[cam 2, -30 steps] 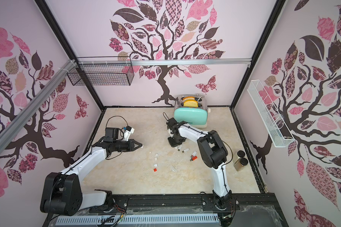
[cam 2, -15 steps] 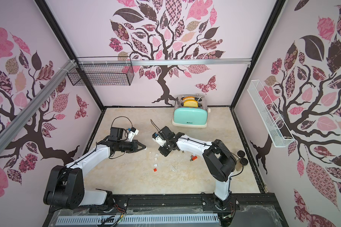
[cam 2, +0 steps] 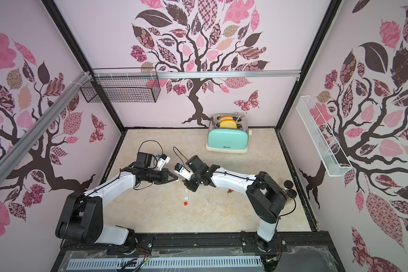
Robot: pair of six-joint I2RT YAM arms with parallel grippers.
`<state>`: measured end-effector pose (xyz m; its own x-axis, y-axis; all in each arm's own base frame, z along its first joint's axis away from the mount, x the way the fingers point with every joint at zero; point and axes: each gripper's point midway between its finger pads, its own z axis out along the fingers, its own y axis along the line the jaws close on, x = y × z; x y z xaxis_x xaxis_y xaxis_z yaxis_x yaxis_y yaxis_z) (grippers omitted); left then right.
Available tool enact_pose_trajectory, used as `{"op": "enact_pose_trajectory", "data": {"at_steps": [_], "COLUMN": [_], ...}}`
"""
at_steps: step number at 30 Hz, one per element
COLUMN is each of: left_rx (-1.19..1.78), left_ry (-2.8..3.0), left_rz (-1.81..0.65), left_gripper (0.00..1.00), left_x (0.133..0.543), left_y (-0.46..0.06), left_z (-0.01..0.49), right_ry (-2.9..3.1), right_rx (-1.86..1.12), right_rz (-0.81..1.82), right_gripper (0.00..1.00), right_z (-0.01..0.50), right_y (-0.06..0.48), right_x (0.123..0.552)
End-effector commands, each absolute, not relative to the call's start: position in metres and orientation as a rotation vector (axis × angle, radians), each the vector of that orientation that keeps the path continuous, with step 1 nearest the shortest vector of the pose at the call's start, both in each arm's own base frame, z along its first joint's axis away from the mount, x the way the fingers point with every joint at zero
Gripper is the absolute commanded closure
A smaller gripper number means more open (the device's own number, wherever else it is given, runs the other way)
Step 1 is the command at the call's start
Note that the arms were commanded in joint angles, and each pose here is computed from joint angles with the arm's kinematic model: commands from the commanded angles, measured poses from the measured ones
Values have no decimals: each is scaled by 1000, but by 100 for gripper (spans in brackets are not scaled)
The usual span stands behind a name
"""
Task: Close the usb drive cover
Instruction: Close the cover of the USB drive.
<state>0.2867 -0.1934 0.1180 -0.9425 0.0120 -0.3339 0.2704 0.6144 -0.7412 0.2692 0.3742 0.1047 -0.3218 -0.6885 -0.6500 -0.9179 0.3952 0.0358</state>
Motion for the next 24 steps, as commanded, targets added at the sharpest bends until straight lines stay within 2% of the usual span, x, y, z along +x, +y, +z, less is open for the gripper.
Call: {"op": "enact_pose_trajectory", "data": {"at_steps": [1,24], "left_rx": [256,247], "left_ry": [2519,2539], "left_rz": [-1263,-1279], "left_gripper": [100,100], "left_x": [291,290], "left_y": [-199,-203], "left_z": [127,127], "right_ry": [2019,2017], "right_rx": [-1381,-1373], "right_rz": [592,583], "right_gripper": [87,87], "right_z": [124,126], "right_y": [392,398], "right_x": [269,270]}}
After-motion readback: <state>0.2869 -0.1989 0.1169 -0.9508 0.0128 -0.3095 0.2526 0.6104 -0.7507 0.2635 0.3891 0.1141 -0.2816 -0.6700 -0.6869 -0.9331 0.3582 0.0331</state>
